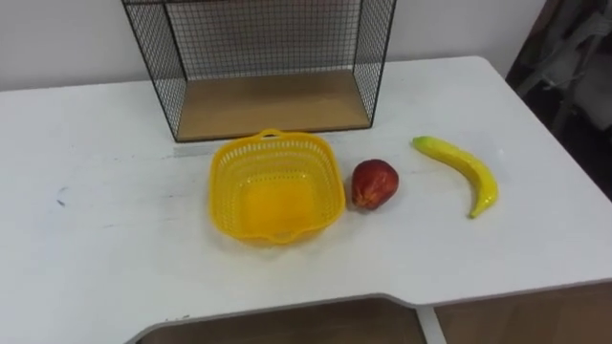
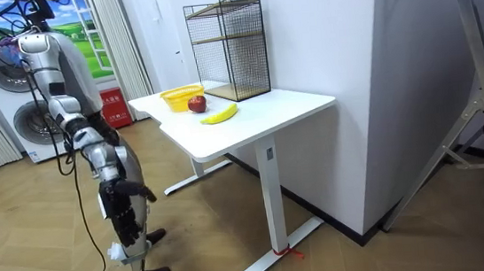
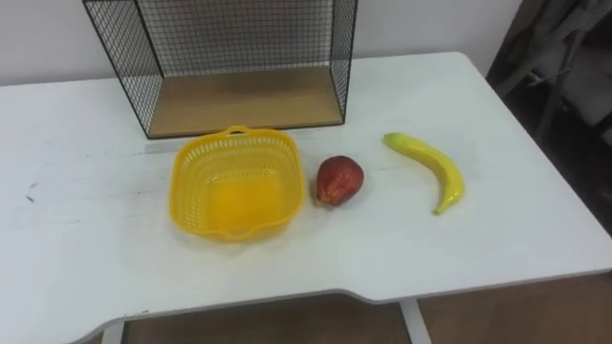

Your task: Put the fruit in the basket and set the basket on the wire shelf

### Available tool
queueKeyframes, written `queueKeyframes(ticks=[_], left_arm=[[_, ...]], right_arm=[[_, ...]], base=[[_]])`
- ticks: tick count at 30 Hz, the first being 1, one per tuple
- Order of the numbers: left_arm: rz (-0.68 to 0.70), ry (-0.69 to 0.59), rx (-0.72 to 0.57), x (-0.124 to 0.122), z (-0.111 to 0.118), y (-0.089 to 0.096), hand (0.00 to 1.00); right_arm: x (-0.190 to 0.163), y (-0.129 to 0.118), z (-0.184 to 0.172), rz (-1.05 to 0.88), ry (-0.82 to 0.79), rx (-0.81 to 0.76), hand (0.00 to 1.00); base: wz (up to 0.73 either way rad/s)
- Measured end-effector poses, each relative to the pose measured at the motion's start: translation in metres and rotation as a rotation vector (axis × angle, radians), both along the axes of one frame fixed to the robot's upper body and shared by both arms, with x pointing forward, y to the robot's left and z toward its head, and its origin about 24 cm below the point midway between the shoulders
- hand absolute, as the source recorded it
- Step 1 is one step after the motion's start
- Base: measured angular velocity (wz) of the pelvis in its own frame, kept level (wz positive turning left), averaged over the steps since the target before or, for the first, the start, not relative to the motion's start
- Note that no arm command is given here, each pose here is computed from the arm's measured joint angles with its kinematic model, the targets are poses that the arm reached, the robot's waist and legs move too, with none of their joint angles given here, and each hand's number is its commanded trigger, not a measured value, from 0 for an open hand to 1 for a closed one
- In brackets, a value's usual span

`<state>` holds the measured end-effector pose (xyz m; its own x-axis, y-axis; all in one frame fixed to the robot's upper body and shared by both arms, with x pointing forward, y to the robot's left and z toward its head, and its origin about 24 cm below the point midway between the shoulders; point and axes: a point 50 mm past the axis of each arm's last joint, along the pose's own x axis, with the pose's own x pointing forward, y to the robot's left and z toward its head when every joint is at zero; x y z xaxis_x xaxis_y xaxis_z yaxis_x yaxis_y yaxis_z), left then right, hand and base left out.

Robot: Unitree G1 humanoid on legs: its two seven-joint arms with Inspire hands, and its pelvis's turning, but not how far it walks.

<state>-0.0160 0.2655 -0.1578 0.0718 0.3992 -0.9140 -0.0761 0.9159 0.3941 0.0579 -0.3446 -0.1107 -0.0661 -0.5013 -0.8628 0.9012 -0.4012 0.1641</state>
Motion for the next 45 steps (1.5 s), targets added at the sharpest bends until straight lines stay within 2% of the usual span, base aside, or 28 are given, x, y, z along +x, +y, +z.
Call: queueKeyframes(ticks=[6,9,14,17,21,30,36,45], left_arm=[[-0.021,-0.029,0.012,0.004,0.001,0.002,0.00],[-0.046,-0.072,0.017,0.013,0.003,0.002,0.00],[-0.088,-0.075,0.014,0.014,0.003,0.002,0.00],[-0.097,-0.084,0.014,0.015,0.003,0.002,0.00],[-0.115,-0.085,0.008,0.016,0.002,0.000,0.00],[-0.118,-0.092,0.010,0.017,0.002,0.001,0.00],[-0.167,-0.066,0.011,0.019,0.002,0.001,0.00],[-0.240,-0.045,-0.015,0.022,-0.001,-0.007,0.00]], right_arm=[[0.045,-0.033,0.063,0.036,0.015,-0.305,0.00],[0.065,-0.045,0.114,0.073,0.035,-0.567,0.00],[0.094,-0.041,0.179,0.214,0.070,-0.969,0.00],[0.105,-0.031,0.201,0.294,0.085,-1.135,0.00],[0.120,-0.017,0.208,0.420,0.072,-1.229,0.00],[0.152,0.012,0.224,0.827,-0.096,-1.391,0.00],[0.167,0.033,0.215,1.096,-0.148,-1.406,0.00],[0.179,0.058,0.206,1.369,-0.234,-1.418,0.00]], base=[[-0.04],[0.00],[-0.07],[-0.06],[-0.05],[0.00],[0.04],[0.06]])
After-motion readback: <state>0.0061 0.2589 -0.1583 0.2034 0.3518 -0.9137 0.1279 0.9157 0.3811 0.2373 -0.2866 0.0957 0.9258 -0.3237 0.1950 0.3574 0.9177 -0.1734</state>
